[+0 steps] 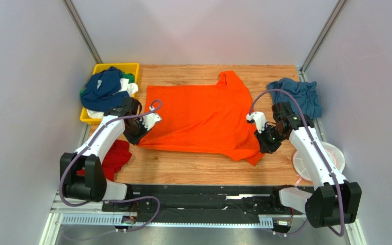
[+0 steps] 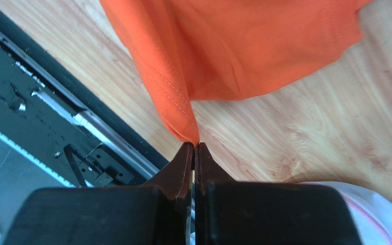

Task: Fold and stack the t-shirts
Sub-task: Flatten out the tshirt

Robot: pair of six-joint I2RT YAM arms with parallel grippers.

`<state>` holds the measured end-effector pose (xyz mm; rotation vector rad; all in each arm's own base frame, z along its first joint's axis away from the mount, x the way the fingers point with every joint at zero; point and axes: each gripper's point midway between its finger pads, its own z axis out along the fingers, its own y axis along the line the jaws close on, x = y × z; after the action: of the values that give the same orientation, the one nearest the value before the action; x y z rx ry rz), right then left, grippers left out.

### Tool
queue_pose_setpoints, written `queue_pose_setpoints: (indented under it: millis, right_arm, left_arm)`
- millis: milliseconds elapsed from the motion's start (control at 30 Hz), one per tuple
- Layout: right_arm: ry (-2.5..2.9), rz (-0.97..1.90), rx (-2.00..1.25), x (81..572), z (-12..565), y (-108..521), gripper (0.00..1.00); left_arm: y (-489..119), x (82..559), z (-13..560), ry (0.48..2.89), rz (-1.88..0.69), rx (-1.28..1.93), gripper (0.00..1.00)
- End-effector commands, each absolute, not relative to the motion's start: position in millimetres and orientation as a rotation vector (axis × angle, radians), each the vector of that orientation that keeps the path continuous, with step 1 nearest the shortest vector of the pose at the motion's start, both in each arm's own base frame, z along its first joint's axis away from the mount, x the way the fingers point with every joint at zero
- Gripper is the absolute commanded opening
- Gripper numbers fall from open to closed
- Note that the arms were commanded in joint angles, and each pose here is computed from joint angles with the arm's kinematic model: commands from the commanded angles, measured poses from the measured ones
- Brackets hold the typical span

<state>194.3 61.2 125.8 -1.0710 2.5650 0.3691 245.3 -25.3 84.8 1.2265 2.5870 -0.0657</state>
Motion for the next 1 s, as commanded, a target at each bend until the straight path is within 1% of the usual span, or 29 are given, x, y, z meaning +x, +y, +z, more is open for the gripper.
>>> queue_pose_setpoints:
  millis: [0,133,467,567,600,633,733,767,867,967]
  right_arm:
    - [2.599,0.449,-1.160,181,114,65,0.00]
    - [2.629,0.466,-1.178,177,105,64,0.00]
    - [2.653,0.481,-1.252,173,101,63,0.01]
    - [2.672,0.496,-1.274,171,98,63,0.05]
    - [2.681,0.505,-1.282,170,96,63,0.11]
    - [2.682,0.512,-1.295,168,96,64,0.13]
    - [2.692,0.548,-1.314,163,95,66,0.24]
    - [2.690,0.556,-1.335,161,94,67,0.30]
    - [2.687,0.580,-1.366,155,96,70,0.35]
    - [2.684,0.573,-1.376,154,97,69,0.36]
  left_arm:
    - [-21,235,78,2.639,-0.064,1.284,0.00]
    - [-19,230,69,2.687,-0.069,1.308,0.00]
    - [-11,219,56,2.762,-0.048,1.345,0.00]
    - [-9,216,54,2.781,-0.044,1.356,0.00]
    - [-9,216,54,2.783,-0.038,1.357,0.00]
    - [-7,216,53,2.789,-0.026,1.362,0.00]
    - [-4,215,51,2.805,-0.014,1.375,0.00]
    - [-4,214,51,2.810,-0.015,1.379,0.00]
    - [-3,213,49,2.822,-0.022,1.388,0.00]
    - [-3,213,49,2.826,-0.023,1.395,0.00]
